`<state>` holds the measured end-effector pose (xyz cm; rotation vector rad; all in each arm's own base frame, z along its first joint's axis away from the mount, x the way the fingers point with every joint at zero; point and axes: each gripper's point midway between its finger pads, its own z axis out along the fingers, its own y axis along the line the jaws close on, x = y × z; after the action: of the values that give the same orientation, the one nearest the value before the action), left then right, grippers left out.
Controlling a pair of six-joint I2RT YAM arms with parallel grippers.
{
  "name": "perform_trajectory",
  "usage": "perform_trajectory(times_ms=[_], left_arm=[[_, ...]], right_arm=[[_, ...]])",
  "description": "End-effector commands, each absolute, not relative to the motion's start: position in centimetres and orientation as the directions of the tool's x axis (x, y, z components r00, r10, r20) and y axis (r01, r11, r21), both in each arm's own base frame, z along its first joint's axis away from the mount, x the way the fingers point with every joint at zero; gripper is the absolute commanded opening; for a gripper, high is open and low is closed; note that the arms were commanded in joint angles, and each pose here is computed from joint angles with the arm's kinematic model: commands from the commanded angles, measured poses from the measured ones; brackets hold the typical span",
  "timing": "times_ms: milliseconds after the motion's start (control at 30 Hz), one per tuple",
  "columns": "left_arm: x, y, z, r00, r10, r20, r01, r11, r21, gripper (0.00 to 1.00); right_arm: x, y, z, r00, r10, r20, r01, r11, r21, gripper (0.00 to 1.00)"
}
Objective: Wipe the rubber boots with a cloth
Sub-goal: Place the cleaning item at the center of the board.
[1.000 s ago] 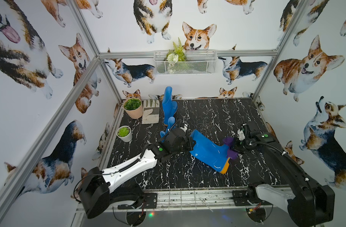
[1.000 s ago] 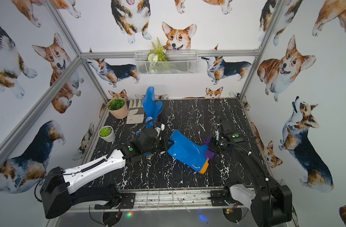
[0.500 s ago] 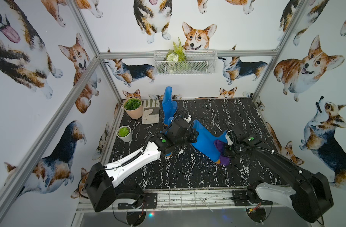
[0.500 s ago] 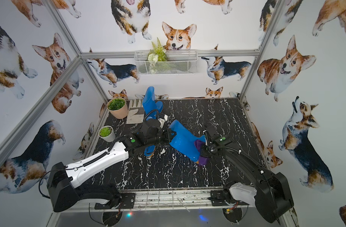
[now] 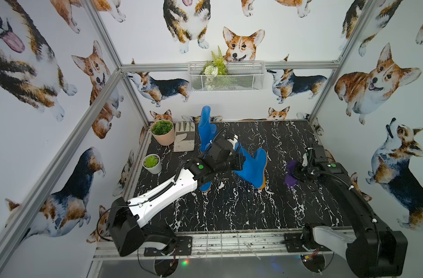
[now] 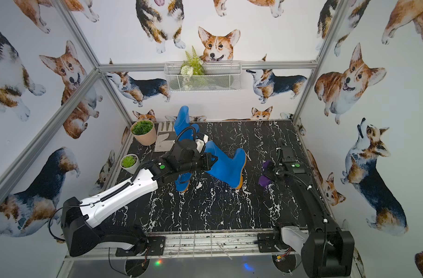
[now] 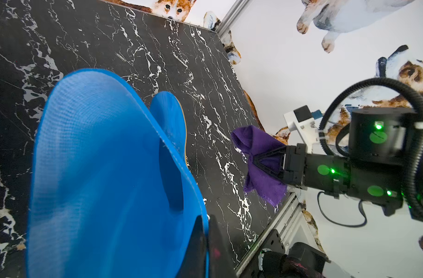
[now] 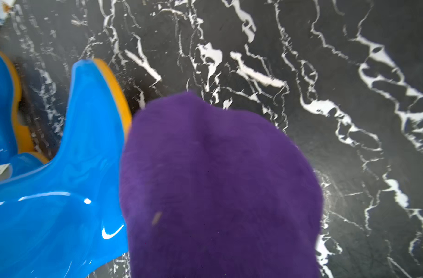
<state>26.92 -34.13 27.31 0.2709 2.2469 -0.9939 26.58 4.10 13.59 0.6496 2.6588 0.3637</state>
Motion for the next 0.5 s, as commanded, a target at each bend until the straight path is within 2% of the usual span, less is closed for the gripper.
perform_trajectory(times_ms=[0,33,67,100,200,467], left_arm=[[27.3,-34.5,29.0,-0.727,-0.046,-0.685,0.48,0.679,-0.555,0.0],[27.3,-34.5,29.1,-0.725,-0.043,-0.688,0.484,0.679,-0.552,0.0],[27.4,-34.7,29.4,-0.721,-0.038,-0.692,0.49,0.678,-0.548,0.0],[27.4,-34.7,29.4,-0.72,-0.034,-0.693,0.493,0.678,-0.546,0.0],[27.6,-35.2,29.6,-0.719,-0.025,-0.695,0.502,0.672,-0.544,0.0],[28.0,-35.8,30.4,-0.706,-0.002,-0.708,0.523,0.673,-0.523,0.0]], right_arm=[[25.8,3.2,12.9,-0.864,0.427,-0.268,0.373,0.899,0.232,0.56],[25.7,3.2,13.2,-0.864,0.42,-0.276,0.368,0.903,0.222,0.67],[25.6,3.1,13.5,-0.863,0.413,-0.289,0.362,0.907,0.216,0.86],[25.5,2.9,13.9,-0.858,0.41,-0.309,0.361,0.91,0.205,1.0],[25.2,2.8,15.2,-0.853,0.392,-0.344,0.349,0.919,0.181,1.0],[24.7,3.4,16.6,-0.884,0.307,-0.353,0.294,0.951,0.091,1.0]])
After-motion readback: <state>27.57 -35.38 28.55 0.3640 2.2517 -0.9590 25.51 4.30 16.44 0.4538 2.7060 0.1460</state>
